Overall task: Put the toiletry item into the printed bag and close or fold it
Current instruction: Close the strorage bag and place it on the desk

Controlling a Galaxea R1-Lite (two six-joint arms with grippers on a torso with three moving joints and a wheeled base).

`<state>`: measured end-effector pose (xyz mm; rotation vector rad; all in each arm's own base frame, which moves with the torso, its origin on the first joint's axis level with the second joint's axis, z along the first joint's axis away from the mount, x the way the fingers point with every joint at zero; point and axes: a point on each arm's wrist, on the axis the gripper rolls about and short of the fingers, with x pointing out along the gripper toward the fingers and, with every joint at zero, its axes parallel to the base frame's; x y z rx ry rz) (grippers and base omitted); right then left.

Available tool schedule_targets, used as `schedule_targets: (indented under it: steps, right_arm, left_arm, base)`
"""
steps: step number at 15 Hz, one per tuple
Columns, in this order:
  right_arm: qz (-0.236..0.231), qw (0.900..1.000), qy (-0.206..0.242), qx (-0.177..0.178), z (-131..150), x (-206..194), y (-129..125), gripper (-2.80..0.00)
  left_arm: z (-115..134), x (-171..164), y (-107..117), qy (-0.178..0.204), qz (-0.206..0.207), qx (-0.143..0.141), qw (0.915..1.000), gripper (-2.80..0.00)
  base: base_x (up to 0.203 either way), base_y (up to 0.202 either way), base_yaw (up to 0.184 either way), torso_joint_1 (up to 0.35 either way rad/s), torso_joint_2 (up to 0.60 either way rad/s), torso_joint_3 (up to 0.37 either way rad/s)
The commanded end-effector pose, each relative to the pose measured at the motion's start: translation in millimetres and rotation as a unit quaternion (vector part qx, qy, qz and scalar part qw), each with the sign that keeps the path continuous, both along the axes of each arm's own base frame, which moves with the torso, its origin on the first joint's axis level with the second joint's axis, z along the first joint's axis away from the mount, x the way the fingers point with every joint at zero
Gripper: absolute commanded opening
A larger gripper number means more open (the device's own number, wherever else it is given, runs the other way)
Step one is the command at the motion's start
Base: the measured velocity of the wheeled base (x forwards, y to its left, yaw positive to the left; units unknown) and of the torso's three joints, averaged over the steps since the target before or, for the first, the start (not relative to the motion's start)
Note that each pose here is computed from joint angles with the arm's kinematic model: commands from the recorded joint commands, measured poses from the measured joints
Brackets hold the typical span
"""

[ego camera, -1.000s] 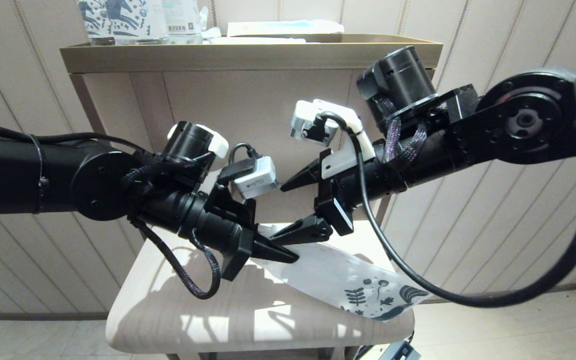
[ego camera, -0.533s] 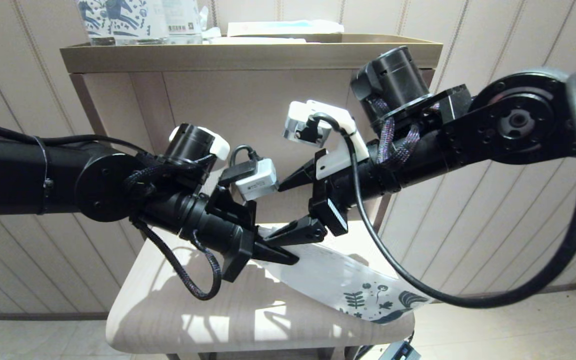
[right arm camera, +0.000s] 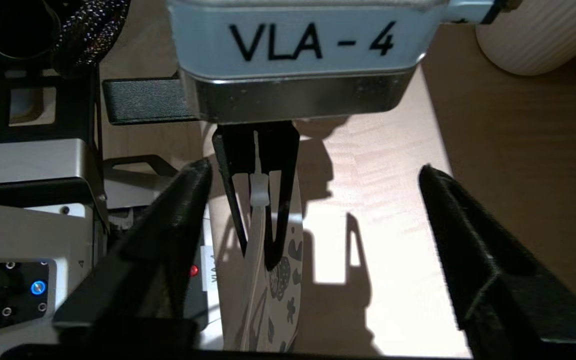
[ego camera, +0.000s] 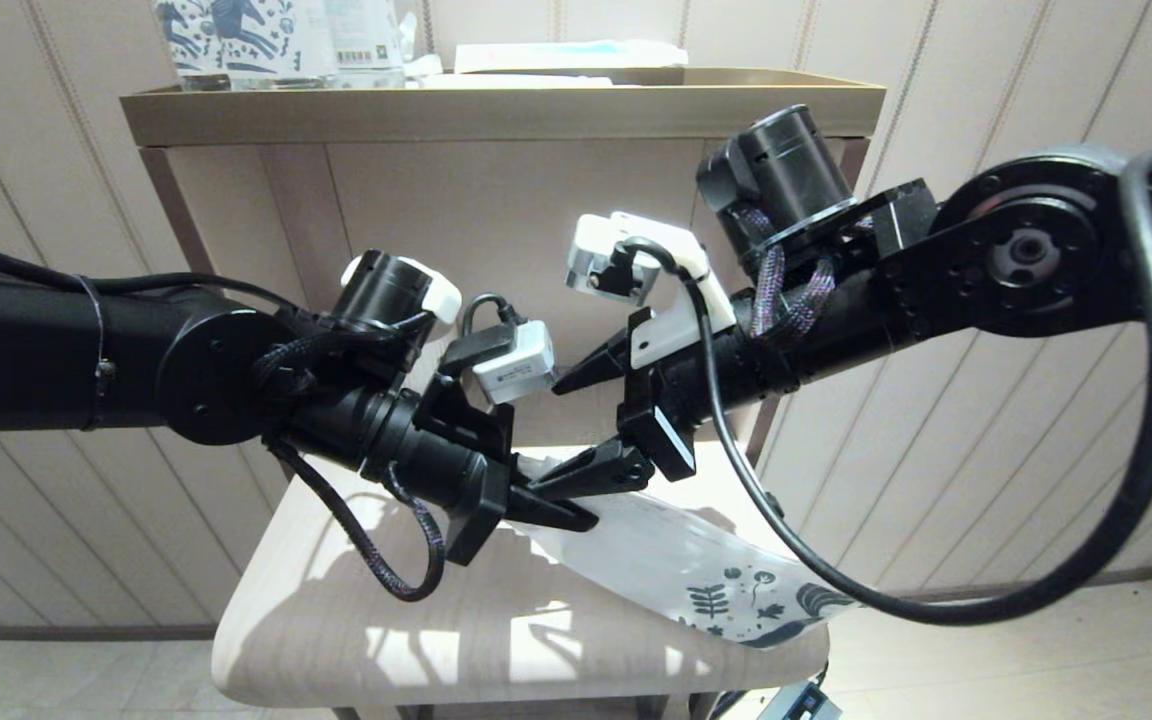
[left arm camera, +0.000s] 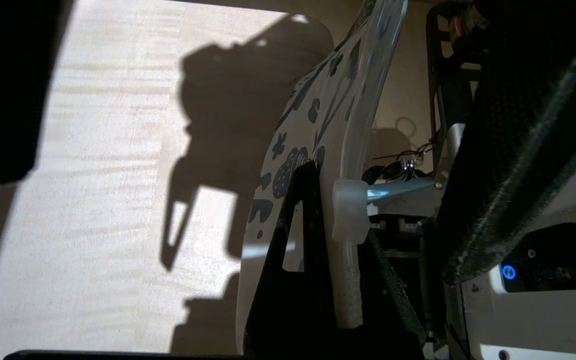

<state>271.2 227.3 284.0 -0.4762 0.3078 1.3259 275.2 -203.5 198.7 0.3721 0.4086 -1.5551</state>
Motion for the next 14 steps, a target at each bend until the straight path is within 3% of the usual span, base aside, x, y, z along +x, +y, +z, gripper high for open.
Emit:
schedule_targets:
  steps: [1, 14]
  right_arm:
    - [0.004, 1.0, 0.002, -0.002, -0.7, -1.6, -1.0, -2.8]
    - [0.014, 1.0, 0.015, -0.007, -2.4, -8.5, -7.1, -2.8]
  left_arm:
    - [-0.7, -0.3, 0.2, 0.001, -0.002, 0.0, 1.0, -2.8]
    - [-3.3, 2.6, 0.1, 0.006, 0.0, 0.001, 1.0, -2.8]
  base:
    - [0.0, 0.0, 0.0, 0.0, 0.0, 0.0]
    - [0.0, 0.0, 0.0, 0.0, 0.0, 0.0]
